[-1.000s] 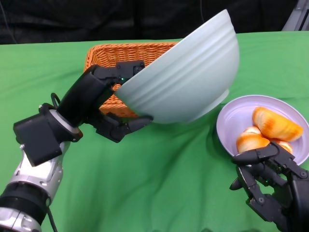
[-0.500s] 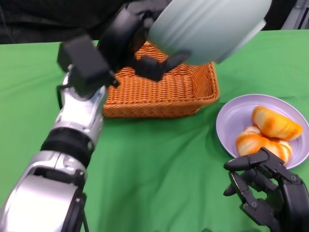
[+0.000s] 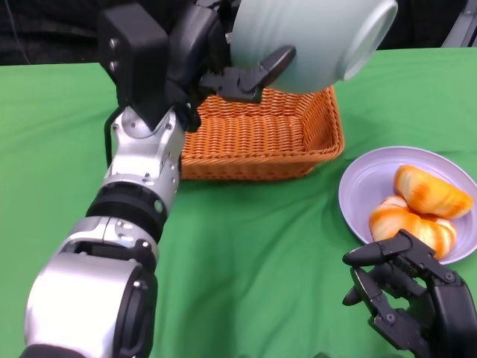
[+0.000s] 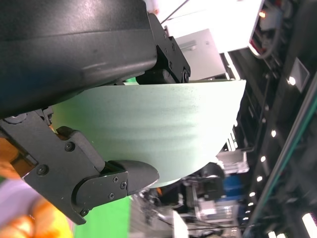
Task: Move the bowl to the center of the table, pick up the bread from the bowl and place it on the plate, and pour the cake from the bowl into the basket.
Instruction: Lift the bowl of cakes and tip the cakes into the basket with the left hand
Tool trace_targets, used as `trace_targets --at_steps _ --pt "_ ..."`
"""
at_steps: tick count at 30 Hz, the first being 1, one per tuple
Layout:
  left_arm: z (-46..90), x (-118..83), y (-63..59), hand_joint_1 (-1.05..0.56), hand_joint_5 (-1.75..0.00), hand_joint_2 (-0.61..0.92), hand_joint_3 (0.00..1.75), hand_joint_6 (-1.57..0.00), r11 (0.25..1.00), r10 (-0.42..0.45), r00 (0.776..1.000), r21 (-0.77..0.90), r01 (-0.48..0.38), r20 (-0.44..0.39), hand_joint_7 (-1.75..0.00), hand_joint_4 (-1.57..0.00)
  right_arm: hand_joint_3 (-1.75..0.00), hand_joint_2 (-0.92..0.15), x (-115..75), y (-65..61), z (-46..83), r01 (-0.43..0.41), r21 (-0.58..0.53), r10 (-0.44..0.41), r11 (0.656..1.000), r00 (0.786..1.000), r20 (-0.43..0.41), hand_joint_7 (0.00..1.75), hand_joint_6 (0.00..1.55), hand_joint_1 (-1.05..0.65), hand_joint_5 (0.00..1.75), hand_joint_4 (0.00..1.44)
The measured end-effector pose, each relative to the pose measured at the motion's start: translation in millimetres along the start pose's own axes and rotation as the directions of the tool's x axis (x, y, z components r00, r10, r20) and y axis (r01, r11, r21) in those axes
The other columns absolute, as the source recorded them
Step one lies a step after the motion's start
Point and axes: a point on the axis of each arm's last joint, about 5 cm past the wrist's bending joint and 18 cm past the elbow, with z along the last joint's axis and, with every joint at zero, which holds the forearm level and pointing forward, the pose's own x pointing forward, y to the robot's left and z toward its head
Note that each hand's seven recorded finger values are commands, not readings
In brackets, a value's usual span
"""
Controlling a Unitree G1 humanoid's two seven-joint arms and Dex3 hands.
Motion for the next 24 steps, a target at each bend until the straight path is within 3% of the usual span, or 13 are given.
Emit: trace_targets --at_steps 4,10,16,24 --pt "-7.7 0.1 0.0 -0.14 -1.75 0.5 1.27 -0.75 0.988 0.047 0.994 -0.139 -0.061 -0.101 -1.53 -0.84 -0.38 -0.89 -0.3 -0.2 -0.3 0.001 -0.001 -0.001 1.0 1.0 0.004 1.19 0.66 -0.09 1.46 0.72" --pt "-16.6 -3.5 4.1 -0.13 -1.75 0.58 1.27 -0.71 0.926 0.088 0.97 -0.341 -0.164 -0.227 -1.65 -0.83 -0.4 -0.89 -0.8 -0.3 -1.1 -0.003 0.002 0.003 1.0 1.0 0.0 1.18 0.66 -0.09 1.46 0.72" --pt "-12.3 1.8 5.0 -0.15 -1.75 0.7 1.05 -0.64 0.879 0.093 0.965 -0.434 -0.196 -0.246 -1.7 -0.8 -0.43 -0.87 -1.1 -0.8 -1.4 -0.006 0.004 0.006 1.0 1.0 0.0 1.18 0.66 -0.1 1.46 0.71" --pt "-9.5 5.4 5.4 -0.13 -1.75 0.72 1.04 -0.66 0.795 0.142 0.954 -0.544 -0.269 -0.265 -1.69 -0.82 -0.46 -0.84 -2.6 -1.6 -2.5 -0.005 -0.002 0.005 1.0 1.0 0.002 1.18 0.67 -0.11 1.44 0.72"
